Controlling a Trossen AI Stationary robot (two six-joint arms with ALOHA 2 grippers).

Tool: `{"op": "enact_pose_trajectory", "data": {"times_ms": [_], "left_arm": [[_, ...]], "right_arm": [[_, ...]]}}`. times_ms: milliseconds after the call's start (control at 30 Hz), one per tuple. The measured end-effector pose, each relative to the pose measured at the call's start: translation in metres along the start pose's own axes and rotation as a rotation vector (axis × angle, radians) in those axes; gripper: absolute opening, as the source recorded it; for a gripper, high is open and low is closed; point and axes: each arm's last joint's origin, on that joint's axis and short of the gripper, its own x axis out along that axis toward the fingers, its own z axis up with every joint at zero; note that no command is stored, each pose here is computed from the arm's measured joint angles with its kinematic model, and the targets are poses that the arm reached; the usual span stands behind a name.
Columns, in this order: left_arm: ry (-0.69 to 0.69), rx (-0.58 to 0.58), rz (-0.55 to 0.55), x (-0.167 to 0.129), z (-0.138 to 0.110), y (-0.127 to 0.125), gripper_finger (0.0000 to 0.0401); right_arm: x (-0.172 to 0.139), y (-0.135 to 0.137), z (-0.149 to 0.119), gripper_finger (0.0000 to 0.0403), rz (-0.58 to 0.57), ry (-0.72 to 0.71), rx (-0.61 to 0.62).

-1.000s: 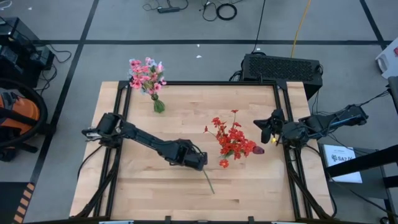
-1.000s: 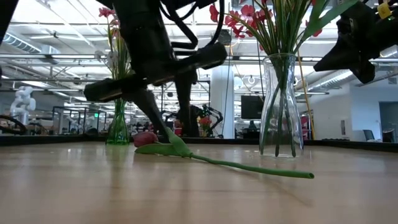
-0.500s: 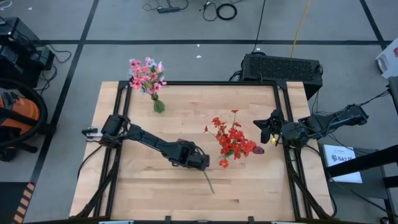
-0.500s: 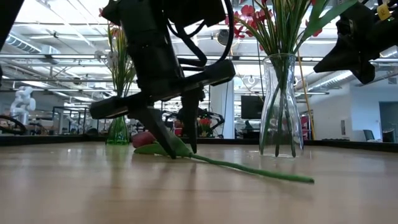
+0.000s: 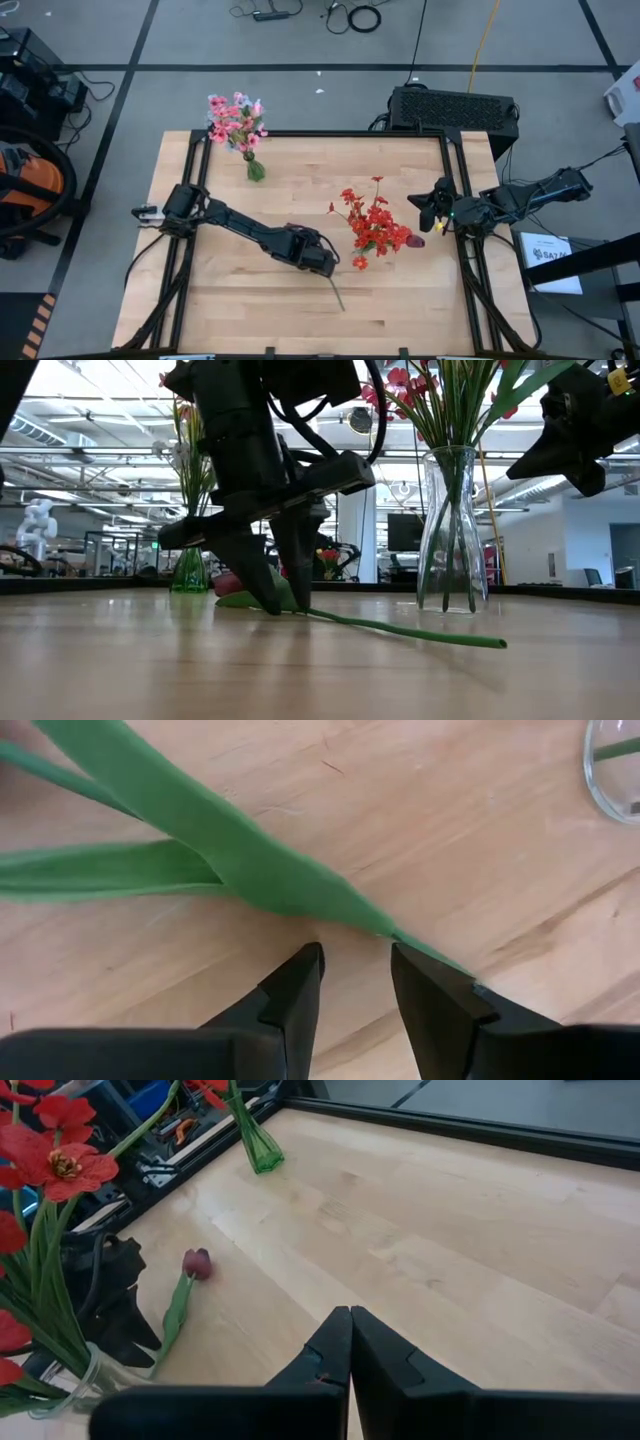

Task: Sort flowers into vase by color
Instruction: Put the red flower into the transparent vase

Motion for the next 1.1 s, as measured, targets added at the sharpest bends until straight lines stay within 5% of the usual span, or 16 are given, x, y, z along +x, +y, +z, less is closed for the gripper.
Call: {"op": "enact_pose_trajectory", "data": {"times_ms": [333,567,1100], "left_arm": [[0.034,-0.040,-0.020,-0.0007,0.0009,-0.0008,0.0072],[0.056,-0.217,-0.044,-0.0007,0.0008,-0.0034,0.0068],[0.091,-0.189,-0.016,-0.0013,-0.0005,-0.0010,0.0068]], "right_arm": [[0.0000,0.0000,0.0000,0.0000,0.000,0.000,0.002],[0.0000,0.0000,0.0000,0.0000,0.000,-0.001,0.003],[0.0000,0.0000,0.0000,0.0000,0.000,-0.001,0.003]]}}
